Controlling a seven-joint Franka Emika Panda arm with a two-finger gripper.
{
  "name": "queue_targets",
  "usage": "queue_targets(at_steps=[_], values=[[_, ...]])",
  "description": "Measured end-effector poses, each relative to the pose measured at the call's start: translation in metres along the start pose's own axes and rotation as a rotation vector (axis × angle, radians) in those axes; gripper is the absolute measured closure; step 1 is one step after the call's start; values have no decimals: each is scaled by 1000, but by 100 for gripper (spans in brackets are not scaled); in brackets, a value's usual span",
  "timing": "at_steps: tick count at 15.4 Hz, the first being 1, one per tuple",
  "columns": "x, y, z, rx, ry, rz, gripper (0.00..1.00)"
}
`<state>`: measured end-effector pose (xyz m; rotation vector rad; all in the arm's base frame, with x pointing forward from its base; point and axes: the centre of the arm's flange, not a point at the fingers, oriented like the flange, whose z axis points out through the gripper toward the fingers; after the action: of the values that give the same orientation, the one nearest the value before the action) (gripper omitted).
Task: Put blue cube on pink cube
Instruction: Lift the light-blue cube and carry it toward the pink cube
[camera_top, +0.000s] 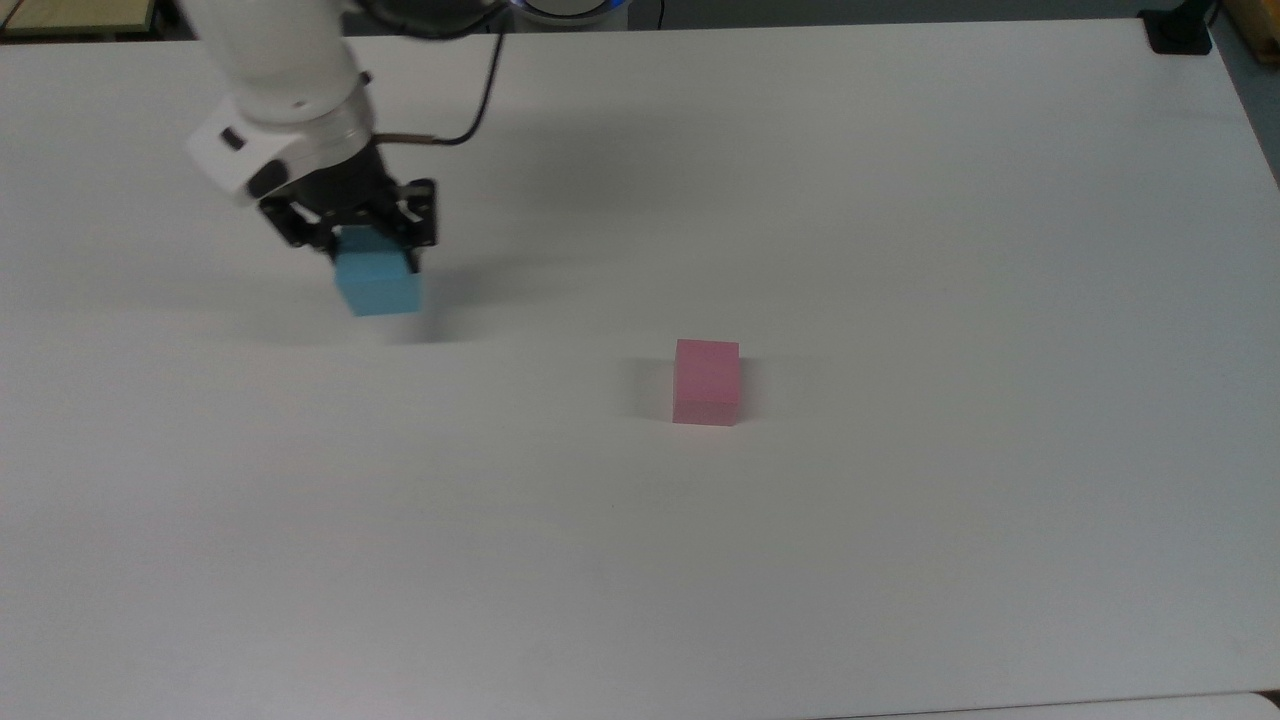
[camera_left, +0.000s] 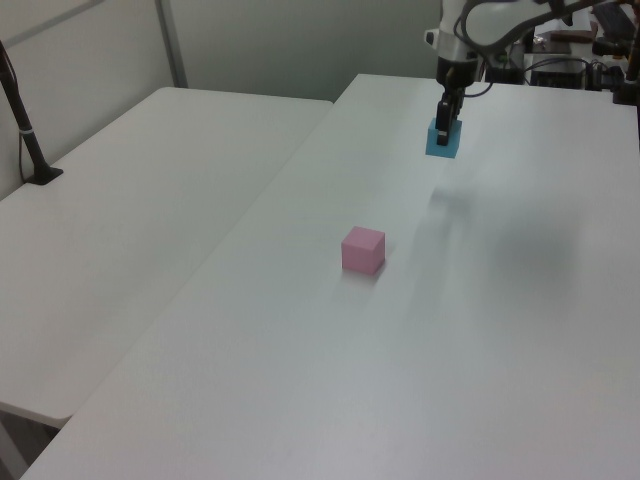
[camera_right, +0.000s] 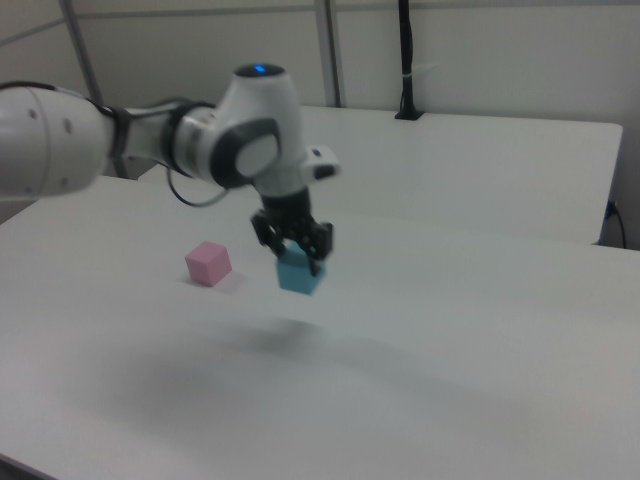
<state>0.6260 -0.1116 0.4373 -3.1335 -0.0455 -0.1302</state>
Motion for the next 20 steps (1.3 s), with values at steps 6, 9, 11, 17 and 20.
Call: queue_targets(at_steps=[6, 9, 11, 17, 20], values=[[6, -86, -68, 12, -61, 72, 36], [9, -117, -82, 12, -62, 113, 36], [12, -133, -89, 10, -50, 136, 36], [26, -178, -95, -27, -37, 155, 36], [33, -204, -71, -40, -64, 151, 36]])
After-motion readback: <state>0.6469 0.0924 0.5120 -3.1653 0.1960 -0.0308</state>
